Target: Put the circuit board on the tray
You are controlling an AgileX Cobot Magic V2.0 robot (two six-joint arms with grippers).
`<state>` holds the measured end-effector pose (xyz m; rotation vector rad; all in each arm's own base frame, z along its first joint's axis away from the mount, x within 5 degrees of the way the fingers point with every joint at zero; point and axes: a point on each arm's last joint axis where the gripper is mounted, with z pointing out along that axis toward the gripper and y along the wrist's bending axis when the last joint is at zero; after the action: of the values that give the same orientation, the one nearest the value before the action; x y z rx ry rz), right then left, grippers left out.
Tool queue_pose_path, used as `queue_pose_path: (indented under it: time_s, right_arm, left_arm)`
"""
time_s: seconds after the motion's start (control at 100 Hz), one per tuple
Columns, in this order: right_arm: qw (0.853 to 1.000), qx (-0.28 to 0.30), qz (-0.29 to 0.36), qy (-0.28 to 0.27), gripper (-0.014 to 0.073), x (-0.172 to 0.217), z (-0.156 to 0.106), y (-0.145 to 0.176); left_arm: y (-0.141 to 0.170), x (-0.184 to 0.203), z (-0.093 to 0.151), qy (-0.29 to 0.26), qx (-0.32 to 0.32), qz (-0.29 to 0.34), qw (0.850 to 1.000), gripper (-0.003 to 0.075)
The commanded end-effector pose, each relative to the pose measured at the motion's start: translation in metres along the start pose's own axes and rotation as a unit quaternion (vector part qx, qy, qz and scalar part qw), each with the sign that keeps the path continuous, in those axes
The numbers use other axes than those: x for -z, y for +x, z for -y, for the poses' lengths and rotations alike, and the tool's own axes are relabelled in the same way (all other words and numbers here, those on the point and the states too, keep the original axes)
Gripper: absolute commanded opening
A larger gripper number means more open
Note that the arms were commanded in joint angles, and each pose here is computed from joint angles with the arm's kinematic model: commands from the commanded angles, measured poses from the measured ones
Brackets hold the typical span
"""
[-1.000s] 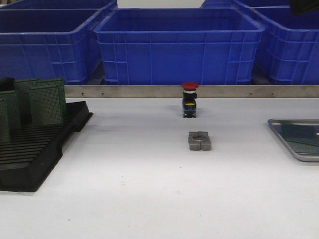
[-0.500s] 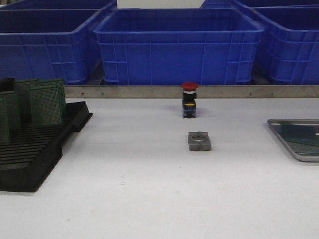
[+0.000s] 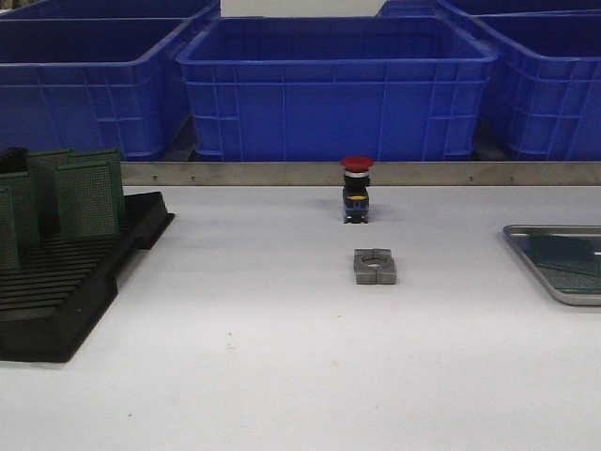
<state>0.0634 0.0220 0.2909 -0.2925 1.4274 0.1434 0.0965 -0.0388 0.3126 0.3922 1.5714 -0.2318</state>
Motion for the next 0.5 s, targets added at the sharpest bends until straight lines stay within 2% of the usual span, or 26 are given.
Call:
queue_pose_path:
  time_s: [0.0,0.21,0.49]
  right_arm:
    - [1.000,-0.003,0.021,0.005,-0.0062,0.006,0.000,-0.004]
    - [1.000,-0.003,0.019,-0.004,-0.0062,0.009,-0.002,0.003]
    - [0.999,-0.002,0.012,-0.037,-0.0062,0.009,-0.008,0.004]
  left_arm:
    - [0.002,0.013,-0.002,-0.021,0.009,0.038,0.999,-0.0020]
    - [0.023,0.030,0.002,-0.023,0.008,0.057,0.998,-0.0020]
    - [0.023,0.032,0.003,-0.020,0.007,0.059,0.998,-0.0020]
